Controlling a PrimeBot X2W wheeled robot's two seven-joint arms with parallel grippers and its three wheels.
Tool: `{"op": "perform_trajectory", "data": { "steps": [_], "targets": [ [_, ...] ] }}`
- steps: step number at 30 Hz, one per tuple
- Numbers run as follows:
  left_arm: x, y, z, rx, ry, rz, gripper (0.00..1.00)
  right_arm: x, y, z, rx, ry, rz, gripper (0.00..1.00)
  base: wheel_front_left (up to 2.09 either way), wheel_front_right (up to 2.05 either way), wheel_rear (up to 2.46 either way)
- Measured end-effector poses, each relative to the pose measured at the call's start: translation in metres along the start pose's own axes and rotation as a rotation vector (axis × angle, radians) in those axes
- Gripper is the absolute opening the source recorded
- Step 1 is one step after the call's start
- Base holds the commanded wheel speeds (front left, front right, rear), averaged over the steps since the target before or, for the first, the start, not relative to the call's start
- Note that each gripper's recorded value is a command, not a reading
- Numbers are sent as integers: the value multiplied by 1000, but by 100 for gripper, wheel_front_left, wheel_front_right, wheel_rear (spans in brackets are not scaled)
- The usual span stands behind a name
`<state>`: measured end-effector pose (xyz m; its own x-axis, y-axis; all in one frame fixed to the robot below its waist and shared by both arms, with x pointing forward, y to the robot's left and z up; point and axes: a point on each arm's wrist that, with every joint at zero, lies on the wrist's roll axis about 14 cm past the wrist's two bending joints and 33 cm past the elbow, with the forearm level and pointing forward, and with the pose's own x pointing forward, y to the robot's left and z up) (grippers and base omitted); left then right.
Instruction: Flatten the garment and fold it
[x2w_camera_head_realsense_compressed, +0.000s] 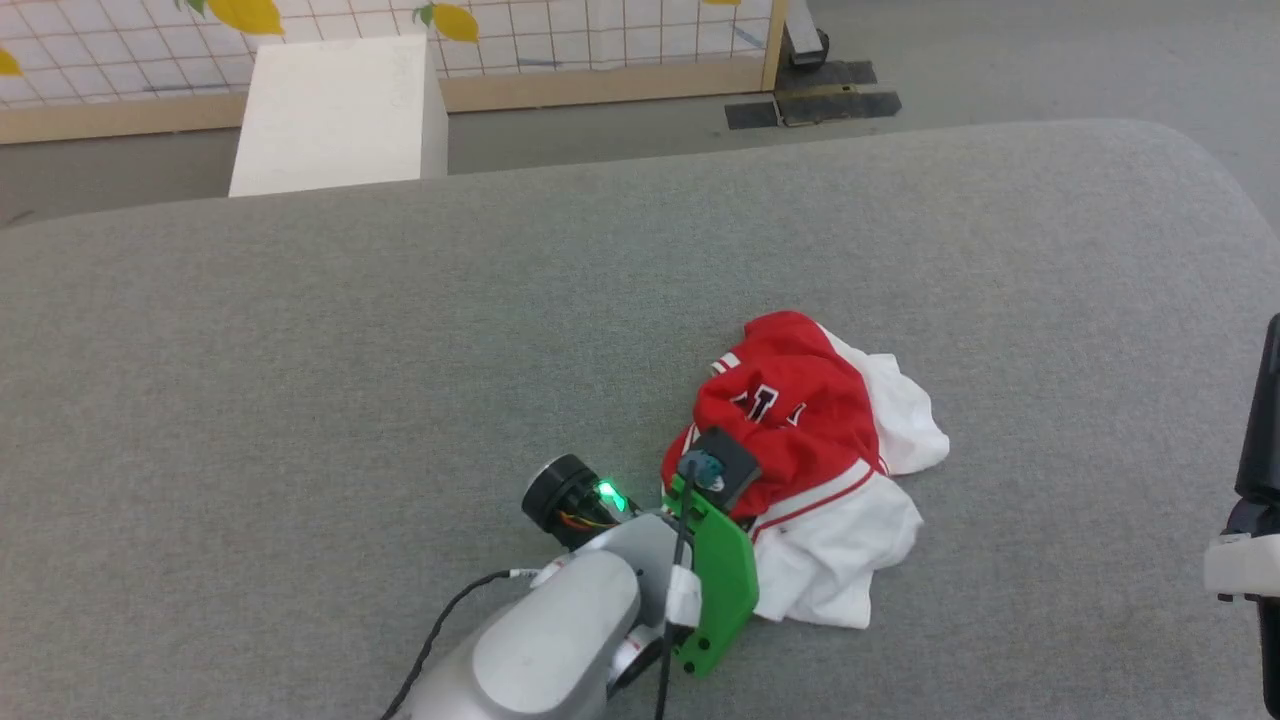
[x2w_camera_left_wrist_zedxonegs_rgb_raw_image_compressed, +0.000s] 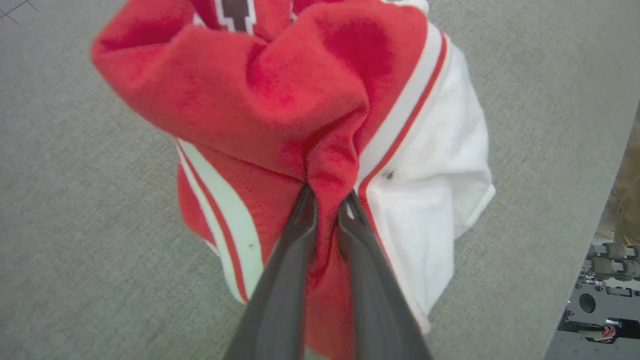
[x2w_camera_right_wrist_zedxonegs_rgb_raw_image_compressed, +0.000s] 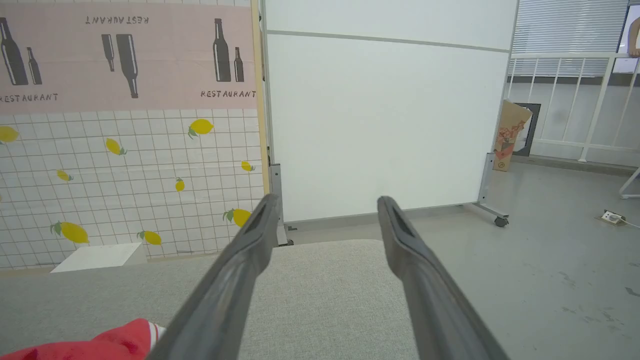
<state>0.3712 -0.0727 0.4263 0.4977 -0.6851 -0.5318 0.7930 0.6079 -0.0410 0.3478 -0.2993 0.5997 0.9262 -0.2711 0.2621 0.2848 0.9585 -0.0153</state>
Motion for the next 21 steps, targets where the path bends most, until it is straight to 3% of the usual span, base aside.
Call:
{"op": "perform_trajectory", "data": {
  "steps": [1,2,6,7,12,16,21],
  "targets": [
    [2,2,-3,-6,0,3,25,1,0,-2,0,4,0,100,0,0,0],
    [2,4,0,-15,-22,9,100,1,0,-2,0,7,0,100,0,0,0],
    [-6,22,38,-75,-200,69,100,2,2,-4,4,10,5,100,0,0,0],
    [-18,32,67,-107,-323,103,100,1,4,-3,9,11,9,100,0,0,0],
    [-76,77,109,-159,-574,278,100,-4,13,-5,22,24,42,100,0,0,0],
    [-144,124,94,-182,-716,539,100,-6,28,-9,40,39,84,100,0,0,0],
    [-204,144,38,-203,-738,797,100,-12,45,-20,73,78,136,100,0,0,0]
  ]
}}
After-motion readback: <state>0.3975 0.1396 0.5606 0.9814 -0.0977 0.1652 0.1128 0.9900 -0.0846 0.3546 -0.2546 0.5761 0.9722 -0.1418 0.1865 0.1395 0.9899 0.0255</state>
